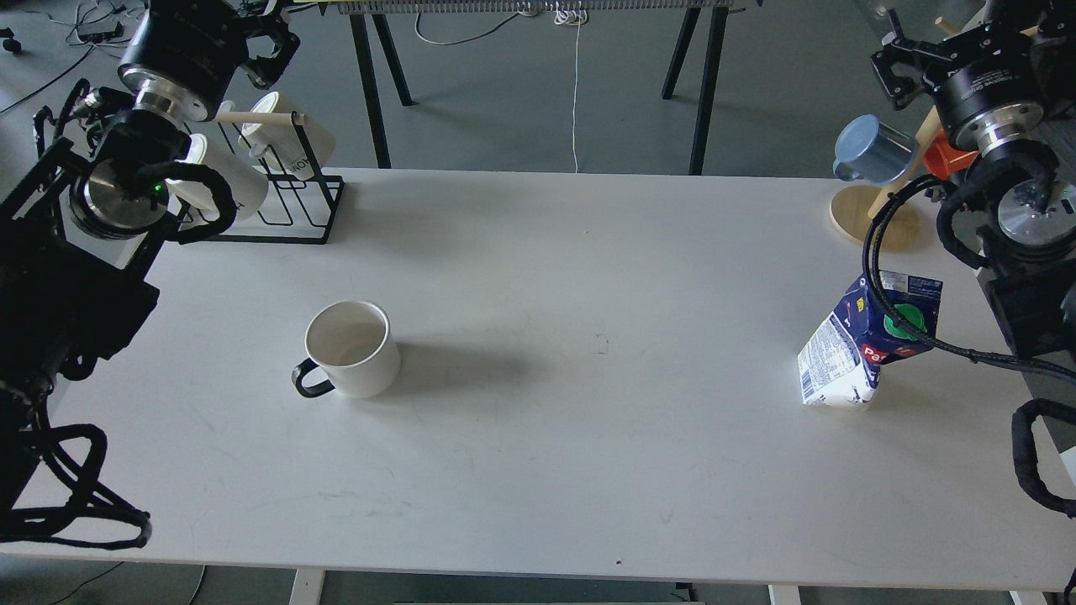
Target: Place cup and milk with both arms
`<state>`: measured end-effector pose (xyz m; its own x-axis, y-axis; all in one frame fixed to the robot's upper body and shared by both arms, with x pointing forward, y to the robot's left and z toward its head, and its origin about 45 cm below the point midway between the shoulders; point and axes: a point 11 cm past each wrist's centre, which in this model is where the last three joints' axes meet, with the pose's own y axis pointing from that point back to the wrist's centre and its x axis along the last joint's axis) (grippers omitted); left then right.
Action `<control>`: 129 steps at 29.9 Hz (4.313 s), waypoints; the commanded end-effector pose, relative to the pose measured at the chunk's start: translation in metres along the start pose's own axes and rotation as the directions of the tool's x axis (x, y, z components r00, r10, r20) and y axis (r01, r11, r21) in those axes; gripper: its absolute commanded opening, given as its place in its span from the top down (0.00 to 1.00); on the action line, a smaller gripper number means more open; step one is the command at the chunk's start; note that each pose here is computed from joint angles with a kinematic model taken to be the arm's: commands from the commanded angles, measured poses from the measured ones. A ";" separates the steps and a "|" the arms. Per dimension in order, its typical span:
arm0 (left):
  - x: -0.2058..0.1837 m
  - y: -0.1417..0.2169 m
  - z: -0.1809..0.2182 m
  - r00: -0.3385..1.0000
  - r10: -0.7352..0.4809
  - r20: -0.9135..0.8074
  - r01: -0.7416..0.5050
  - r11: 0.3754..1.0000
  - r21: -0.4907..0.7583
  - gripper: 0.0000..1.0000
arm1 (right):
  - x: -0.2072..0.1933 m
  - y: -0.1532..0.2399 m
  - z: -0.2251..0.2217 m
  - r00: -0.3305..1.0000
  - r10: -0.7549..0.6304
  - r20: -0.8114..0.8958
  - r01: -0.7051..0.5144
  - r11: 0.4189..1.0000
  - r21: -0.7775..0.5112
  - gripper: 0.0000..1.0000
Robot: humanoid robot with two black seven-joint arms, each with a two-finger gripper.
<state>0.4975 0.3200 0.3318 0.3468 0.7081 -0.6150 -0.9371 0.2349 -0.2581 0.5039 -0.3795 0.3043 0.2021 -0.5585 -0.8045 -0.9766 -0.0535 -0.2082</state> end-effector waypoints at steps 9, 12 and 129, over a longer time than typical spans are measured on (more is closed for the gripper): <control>0.006 0.003 0.001 0.999 0.021 0.026 -0.021 1.000 0.014 0.00 | -0.001 0.001 -0.001 1.000 -0.010 -0.018 0.010 1.000 -0.013 0.01; 0.007 0.003 0.003 0.999 0.020 0.031 -0.020 1.000 0.012 0.00 | -0.007 0.004 -0.014 0.999 -0.037 -0.035 0.037 0.999 -0.007 0.01; -0.120 0.107 -0.272 -0.734 -0.678 0.039 -0.186 0.256 0.949 0.88 | -0.033 0.048 -0.077 0.983 -0.170 -0.065 0.172 0.985 0.018 0.01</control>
<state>0.3682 0.0767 0.1817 0.3810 -0.6445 0.6629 -0.3396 0.5693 0.7487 0.4442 -0.4291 0.3654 0.3595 -0.5906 -0.7225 -0.9259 -0.1292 -0.3550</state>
